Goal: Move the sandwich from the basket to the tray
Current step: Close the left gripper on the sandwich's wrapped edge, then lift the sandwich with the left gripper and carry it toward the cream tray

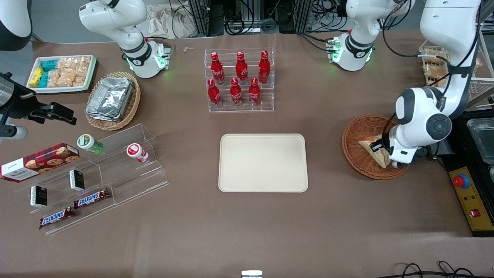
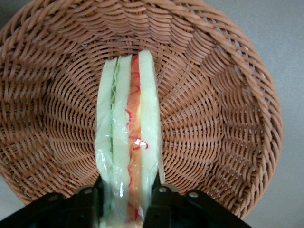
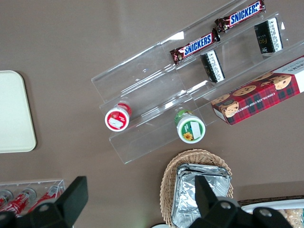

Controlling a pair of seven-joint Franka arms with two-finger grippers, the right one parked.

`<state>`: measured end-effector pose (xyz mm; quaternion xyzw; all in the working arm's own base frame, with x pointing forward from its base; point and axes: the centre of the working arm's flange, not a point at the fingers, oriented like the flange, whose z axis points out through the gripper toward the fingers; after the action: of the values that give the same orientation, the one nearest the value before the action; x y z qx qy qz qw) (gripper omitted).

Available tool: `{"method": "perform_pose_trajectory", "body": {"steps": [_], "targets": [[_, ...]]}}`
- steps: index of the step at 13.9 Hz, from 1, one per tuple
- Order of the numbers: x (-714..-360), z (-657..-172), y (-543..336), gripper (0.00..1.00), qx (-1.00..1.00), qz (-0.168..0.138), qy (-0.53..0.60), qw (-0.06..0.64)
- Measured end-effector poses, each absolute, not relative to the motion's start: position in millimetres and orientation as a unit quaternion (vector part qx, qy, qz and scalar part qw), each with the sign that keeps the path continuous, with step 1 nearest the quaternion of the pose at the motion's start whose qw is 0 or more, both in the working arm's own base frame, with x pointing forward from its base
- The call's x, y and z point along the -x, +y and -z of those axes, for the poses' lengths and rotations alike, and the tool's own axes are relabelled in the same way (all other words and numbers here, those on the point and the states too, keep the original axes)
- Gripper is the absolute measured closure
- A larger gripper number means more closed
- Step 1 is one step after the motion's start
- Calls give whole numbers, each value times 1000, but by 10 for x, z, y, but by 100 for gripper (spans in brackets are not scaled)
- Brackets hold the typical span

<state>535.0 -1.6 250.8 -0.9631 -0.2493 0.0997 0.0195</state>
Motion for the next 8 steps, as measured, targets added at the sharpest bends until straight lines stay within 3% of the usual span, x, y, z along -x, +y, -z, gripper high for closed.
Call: {"method": "perform_pose_trajectory", "body": {"steps": [2,5,8], "targets": [[-5409,-2589,-15,80,962,-98,-255,20],[-5577,-2983,-13,81,959,-115,-258,27],[-5727,-3567,-68,81,961,-112,-253,28]]}}
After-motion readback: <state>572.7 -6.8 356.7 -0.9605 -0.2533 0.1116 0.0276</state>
